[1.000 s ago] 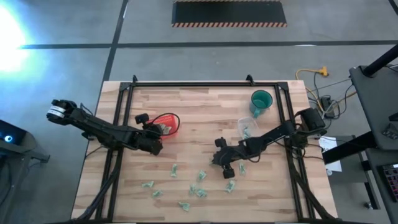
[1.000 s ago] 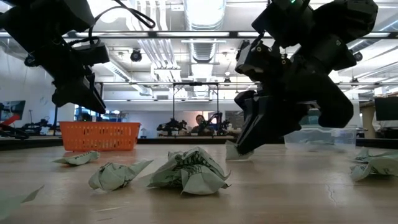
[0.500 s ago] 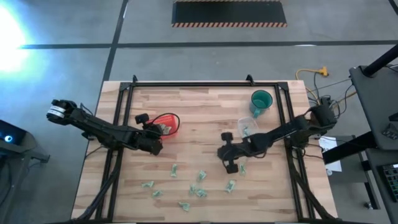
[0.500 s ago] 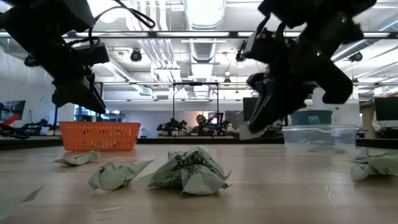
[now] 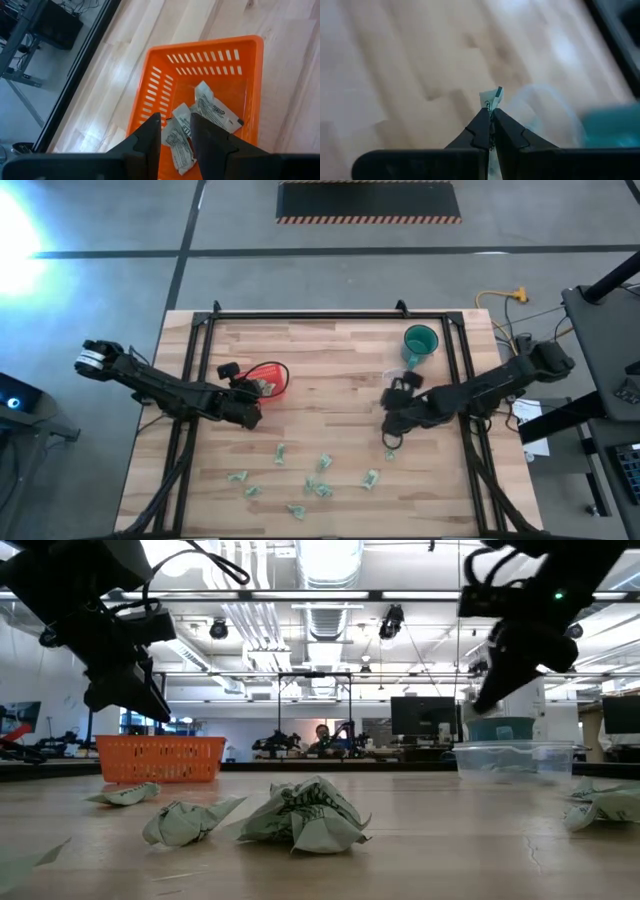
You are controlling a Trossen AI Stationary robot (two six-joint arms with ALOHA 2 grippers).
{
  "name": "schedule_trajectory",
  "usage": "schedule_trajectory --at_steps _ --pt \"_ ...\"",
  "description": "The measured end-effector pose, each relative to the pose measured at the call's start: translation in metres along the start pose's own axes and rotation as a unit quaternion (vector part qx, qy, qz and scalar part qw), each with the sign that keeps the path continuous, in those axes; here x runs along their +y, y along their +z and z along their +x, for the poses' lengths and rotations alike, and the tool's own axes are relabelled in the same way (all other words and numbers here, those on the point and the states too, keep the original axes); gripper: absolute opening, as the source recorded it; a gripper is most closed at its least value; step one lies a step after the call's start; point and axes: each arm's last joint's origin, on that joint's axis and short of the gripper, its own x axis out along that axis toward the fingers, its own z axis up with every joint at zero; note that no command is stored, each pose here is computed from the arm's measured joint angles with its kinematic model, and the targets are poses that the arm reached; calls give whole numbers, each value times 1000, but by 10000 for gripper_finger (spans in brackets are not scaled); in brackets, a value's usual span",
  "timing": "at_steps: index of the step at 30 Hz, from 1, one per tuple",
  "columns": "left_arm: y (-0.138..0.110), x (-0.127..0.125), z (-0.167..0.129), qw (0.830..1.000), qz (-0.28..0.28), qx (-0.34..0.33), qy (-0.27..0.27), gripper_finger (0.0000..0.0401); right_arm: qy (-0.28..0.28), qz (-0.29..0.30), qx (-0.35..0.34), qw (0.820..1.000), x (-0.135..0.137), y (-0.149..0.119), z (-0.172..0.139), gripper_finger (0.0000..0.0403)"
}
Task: Pick and place items into bin
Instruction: Put the stevia packet into the transparent container, then put the stevia packet into the orange bin
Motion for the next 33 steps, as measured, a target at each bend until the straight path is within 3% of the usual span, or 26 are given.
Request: schedule_trajectory --at_steps 6,11,19,25,33 --pt "1 0 0 1000 13 -3 -1 89 -52 70 -1 996 -13 -11 -5 9" --pt "5 -1 -1 998 64 -12 -4 89 -63 74 10 995 -14 -19 1 9" --pt "19 -3 -5 998 27 -42 -27 89 -82 67 28 994 -14 -30 11 13" --pt "19 -7 -6 996 23 -32 -81 89 -84 66 30 994 -15 -31 11 47" --pt "19 -7 -6 996 24 -31 -85 89 -86 55 32 994 -15 -32 10 105"
